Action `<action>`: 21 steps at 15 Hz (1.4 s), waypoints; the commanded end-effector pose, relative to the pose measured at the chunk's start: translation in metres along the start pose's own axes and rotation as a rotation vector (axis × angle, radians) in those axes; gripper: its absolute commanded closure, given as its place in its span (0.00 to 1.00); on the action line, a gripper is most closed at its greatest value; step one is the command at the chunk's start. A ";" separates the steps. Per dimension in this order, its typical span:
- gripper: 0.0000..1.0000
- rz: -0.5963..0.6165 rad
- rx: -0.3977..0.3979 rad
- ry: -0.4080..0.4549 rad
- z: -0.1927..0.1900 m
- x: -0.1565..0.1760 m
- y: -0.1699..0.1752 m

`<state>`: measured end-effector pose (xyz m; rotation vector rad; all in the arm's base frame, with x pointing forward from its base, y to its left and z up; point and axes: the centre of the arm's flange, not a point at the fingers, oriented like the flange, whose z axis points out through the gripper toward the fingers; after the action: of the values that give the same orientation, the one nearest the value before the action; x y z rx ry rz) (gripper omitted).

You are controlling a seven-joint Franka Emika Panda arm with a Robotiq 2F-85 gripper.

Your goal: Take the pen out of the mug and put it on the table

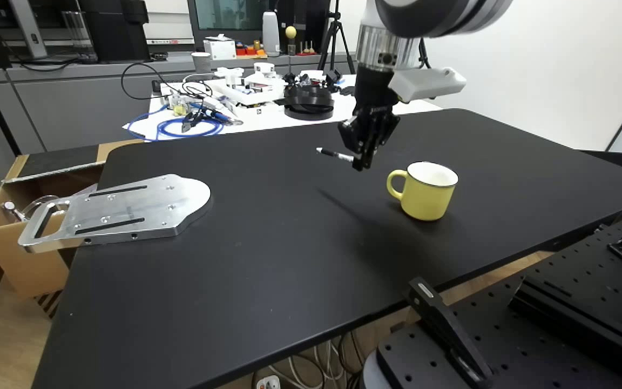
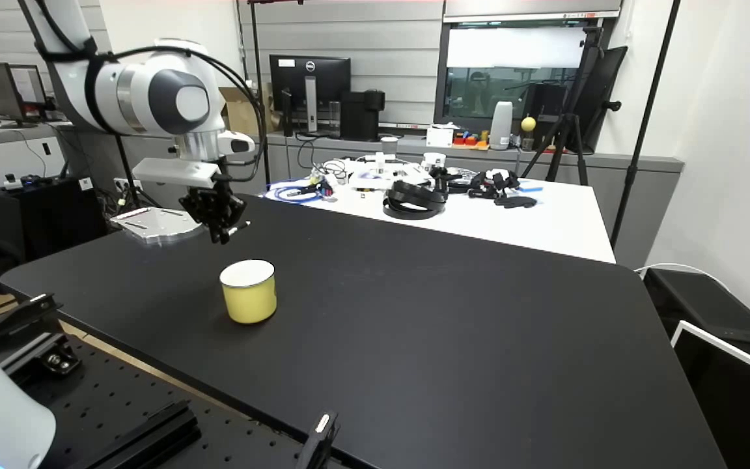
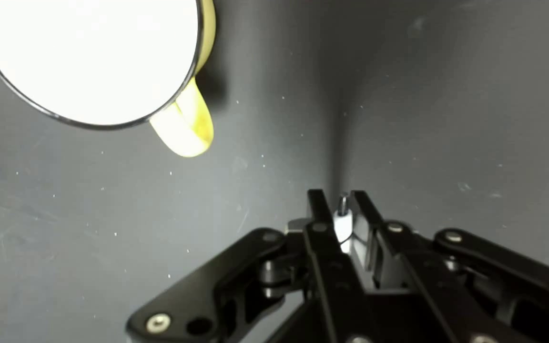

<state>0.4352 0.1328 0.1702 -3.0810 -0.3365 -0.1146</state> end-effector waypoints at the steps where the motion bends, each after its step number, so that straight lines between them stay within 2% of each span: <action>1: 0.96 0.048 -0.058 -0.017 0.051 -0.009 -0.001; 4: 0.96 0.063 -0.091 -0.048 0.073 -0.017 0.004; 5: 0.65 0.067 -0.102 -0.064 0.078 -0.019 0.004; 13: 0.11 0.089 -0.112 -0.074 0.094 -0.020 -0.006; 14: 0.05 0.095 -0.110 -0.072 0.075 -0.007 -0.002; 16: 0.00 0.111 -0.104 -0.066 0.066 0.000 -0.001; 21: 0.00 0.147 -0.087 -0.044 0.040 0.018 0.005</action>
<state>0.4485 0.1359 0.1096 -3.1917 -0.1890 -0.0600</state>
